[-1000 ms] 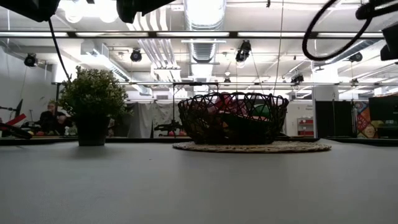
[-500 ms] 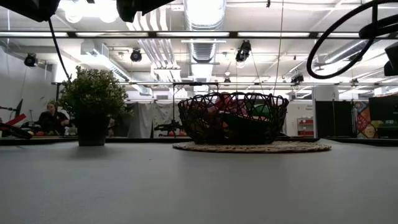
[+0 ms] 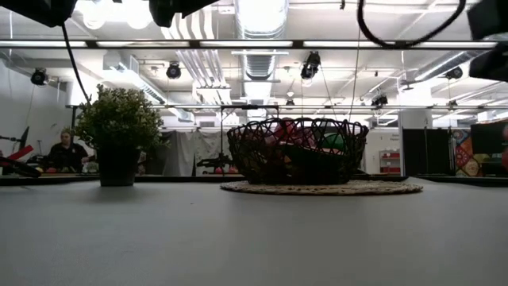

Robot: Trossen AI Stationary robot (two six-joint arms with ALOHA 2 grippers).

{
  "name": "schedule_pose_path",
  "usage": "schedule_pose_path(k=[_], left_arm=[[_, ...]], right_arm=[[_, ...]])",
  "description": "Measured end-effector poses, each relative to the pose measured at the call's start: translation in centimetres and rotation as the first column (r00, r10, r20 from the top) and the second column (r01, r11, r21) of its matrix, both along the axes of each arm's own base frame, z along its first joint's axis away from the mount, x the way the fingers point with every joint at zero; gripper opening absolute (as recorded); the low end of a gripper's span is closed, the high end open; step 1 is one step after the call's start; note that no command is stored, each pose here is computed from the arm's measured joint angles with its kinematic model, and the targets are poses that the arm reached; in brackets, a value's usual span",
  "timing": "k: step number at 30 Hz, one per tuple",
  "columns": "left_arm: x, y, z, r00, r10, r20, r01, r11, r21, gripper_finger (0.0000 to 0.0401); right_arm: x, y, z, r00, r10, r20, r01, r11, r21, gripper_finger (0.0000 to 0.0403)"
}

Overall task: Build produce basket
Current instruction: Put the red bell pepper into the black wire basket

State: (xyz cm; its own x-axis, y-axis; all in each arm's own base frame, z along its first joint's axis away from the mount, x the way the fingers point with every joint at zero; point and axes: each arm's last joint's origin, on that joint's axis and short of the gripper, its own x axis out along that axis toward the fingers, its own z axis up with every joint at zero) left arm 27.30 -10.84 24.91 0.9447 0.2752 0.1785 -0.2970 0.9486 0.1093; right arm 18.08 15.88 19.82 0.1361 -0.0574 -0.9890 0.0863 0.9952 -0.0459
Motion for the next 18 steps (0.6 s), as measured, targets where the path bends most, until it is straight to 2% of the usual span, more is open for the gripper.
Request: schedule_pose_path(k=[5, 8, 11, 14, 18], left_arm=[[0.0, 0.0, 0.0, 1.000, 0.000, 0.004, 0.000, 1.000, -0.002, 0.0266], [0.0, 0.0, 0.1, 1.000, 0.000, 0.005, 0.000, 1.000, -0.003, 0.0266], [0.0, 0.0, 0.1, 1.000, 0.000, 0.004, 0.000, 1.000, -0.002, 0.0266], [0.0, 0.0, 0.1, 1.000, 0.000, 0.007, 0.000, 1.000, -0.003, 0.0266], [-0.1, 0.0, 0.4, 1.000, 0.009, 0.005, -0.009, 1.000, 0.023, 0.0266]], right_arm=[[1.4, 0.7, 0.3, 0.981, 0.017, 0.191, -0.022, 1.000, 0.021, 0.0220], [2.5, 1.0, 0.6, 0.922, 0.054, 0.384, -0.028, 0.997, -0.073, 0.0220], [3.5, 1.2, 1.2, 0.830, 0.134, 0.541, -0.023, 0.978, -0.206, 0.0220], [4.3, 1.4, 2.1, 0.732, 0.235, 0.639, 0.015, 0.933, -0.360, 0.0220], [5.6, 1.3, 3.6, 0.624, 0.322, 0.712, 0.154, 0.842, -0.517, 0.0220]])
